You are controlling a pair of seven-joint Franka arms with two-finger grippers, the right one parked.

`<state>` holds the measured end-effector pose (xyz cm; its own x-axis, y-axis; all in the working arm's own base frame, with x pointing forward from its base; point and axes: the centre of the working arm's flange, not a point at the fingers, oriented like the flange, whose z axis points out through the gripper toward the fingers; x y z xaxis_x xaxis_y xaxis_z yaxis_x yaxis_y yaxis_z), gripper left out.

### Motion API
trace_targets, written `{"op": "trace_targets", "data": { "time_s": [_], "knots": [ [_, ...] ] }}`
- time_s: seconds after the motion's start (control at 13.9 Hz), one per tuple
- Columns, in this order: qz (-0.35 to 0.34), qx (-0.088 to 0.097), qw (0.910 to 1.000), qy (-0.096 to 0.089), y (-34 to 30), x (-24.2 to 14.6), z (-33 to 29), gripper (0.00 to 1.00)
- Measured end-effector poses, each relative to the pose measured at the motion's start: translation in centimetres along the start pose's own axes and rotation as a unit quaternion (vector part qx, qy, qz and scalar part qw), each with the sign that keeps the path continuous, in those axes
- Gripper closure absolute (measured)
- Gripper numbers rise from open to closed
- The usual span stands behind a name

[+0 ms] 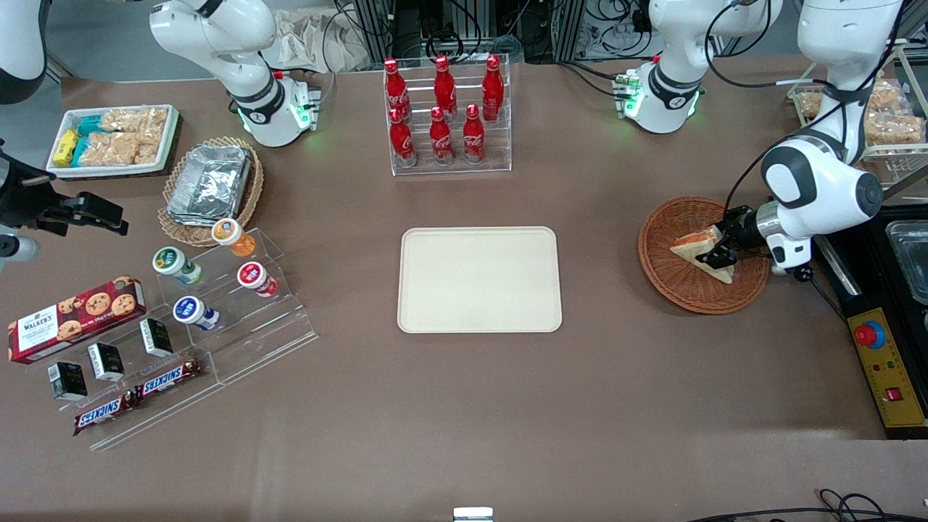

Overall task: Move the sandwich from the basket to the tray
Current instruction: 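Lower the left gripper and close it on the sandwich's edge, then lift the sandwich up out of the basket with the left gripper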

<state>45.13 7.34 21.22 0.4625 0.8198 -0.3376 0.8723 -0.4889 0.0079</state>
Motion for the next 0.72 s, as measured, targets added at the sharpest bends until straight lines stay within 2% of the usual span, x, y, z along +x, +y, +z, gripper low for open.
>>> {"op": "trace_targets", "data": {
  "time_s": [0.14, 0.29, 0.5, 0.65, 0.72],
  "knots": [
    [0.007, -0.003, 1.0, 0.003, 0.4, 0.1, -0.4, 0.37],
    [0.015, -0.008, 0.9998, 0.007, 0.9, 0.1, -0.9, 0.56],
    [0.054, -0.01, 0.9985, 0.002, 1.6, -0.2, -1.9, 0.64],
    [0.085, -0.001, 0.9964, -0.001, 1.9, -0.8, -3.4, 0.74],
    [0.099, 0.005, 0.9951, -0.002, 2.1, -1.2, -4.4, 0.74]
  ]
}}
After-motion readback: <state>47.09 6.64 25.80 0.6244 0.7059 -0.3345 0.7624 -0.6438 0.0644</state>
